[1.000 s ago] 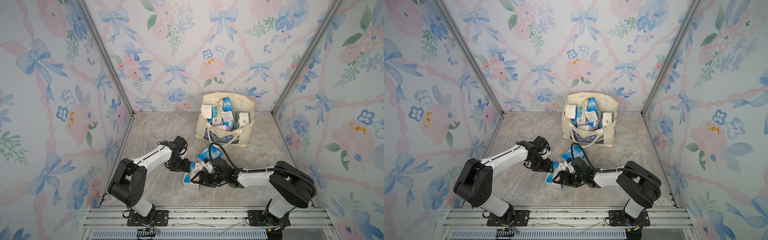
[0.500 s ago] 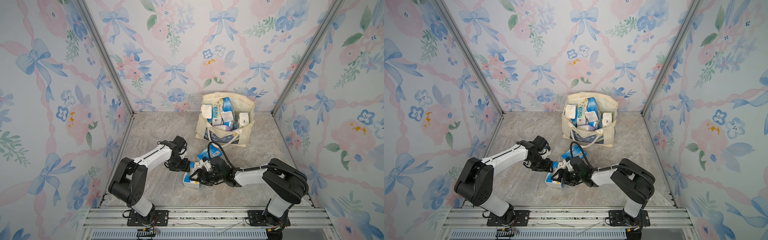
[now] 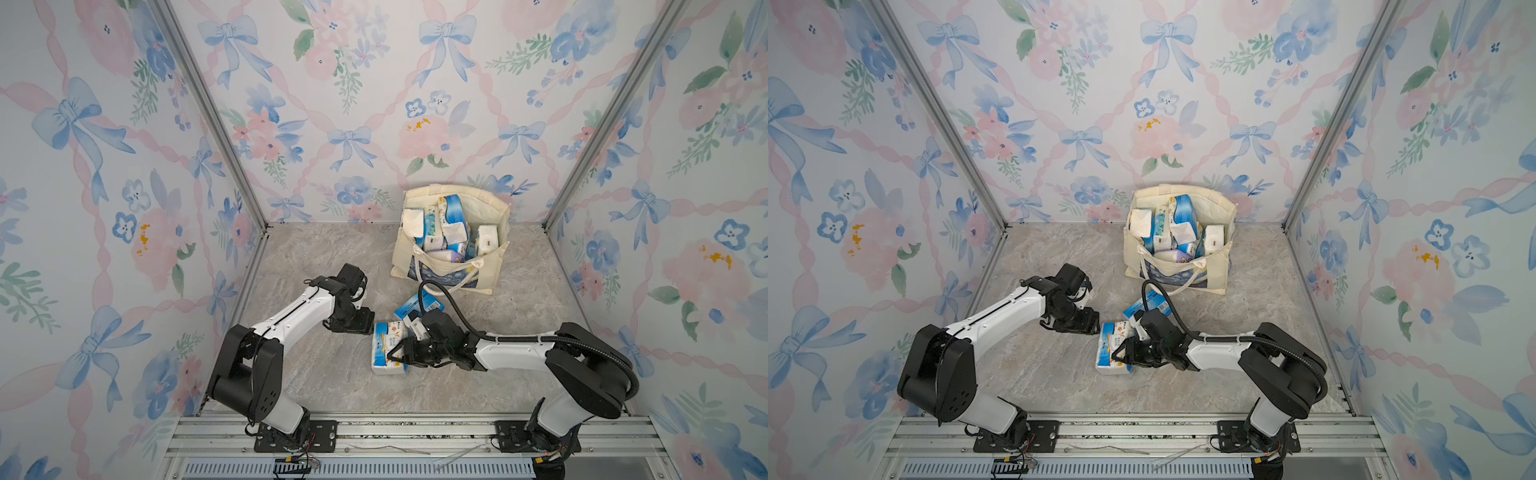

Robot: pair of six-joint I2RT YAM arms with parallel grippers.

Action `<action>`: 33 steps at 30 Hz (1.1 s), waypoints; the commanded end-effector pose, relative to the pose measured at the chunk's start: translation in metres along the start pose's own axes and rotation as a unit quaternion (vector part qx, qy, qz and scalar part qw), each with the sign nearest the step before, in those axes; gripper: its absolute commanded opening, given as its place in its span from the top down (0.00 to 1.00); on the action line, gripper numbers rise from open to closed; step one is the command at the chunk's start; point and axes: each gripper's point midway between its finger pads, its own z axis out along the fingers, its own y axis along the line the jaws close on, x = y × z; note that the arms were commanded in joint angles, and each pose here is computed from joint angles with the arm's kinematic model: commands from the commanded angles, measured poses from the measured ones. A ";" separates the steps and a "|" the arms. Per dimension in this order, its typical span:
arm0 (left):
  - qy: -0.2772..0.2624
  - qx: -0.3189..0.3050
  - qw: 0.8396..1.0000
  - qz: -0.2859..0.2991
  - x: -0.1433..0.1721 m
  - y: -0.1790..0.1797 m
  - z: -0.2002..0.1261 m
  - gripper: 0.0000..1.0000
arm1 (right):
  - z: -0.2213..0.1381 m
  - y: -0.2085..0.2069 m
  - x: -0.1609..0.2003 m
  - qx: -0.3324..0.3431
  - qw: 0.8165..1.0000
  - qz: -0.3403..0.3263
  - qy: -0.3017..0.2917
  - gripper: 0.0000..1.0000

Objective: Put tissues into the canvas bag
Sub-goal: Pick up the pack of facial tissues from the center of the board, then place the pack of facial tissues in the canvas bag.

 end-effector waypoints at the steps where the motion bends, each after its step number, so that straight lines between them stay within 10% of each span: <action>1: -0.076 -0.026 0.997 -0.006 -0.027 0.008 -0.038 0.25 | -0.019 0.022 0.005 0.004 0.998 -0.058 0.016 0.52; 8: -0.214 -0.030 0.976 -0.007 -0.070 0.003 -0.103 0.23 | -0.081 0.066 0.018 0.005 0.978 -0.202 0.052 0.51; 14: -0.318 0.002 0.948 -0.003 -0.096 -0.012 -0.151 0.20 | -0.192 0.145 -0.042 -0.021 0.950 -0.299 -0.088 0.50; 21: -0.325 0.015 0.945 0.009 -0.106 -0.022 -0.155 0.19 | -0.323 0.168 -0.134 0.146 0.861 -0.378 -0.308 0.48; 33: -0.314 0.012 0.949 0.018 -0.111 -0.022 -0.145 0.19 | -0.349 0.109 -0.226 0.349 0.751 -0.454 -0.329 0.33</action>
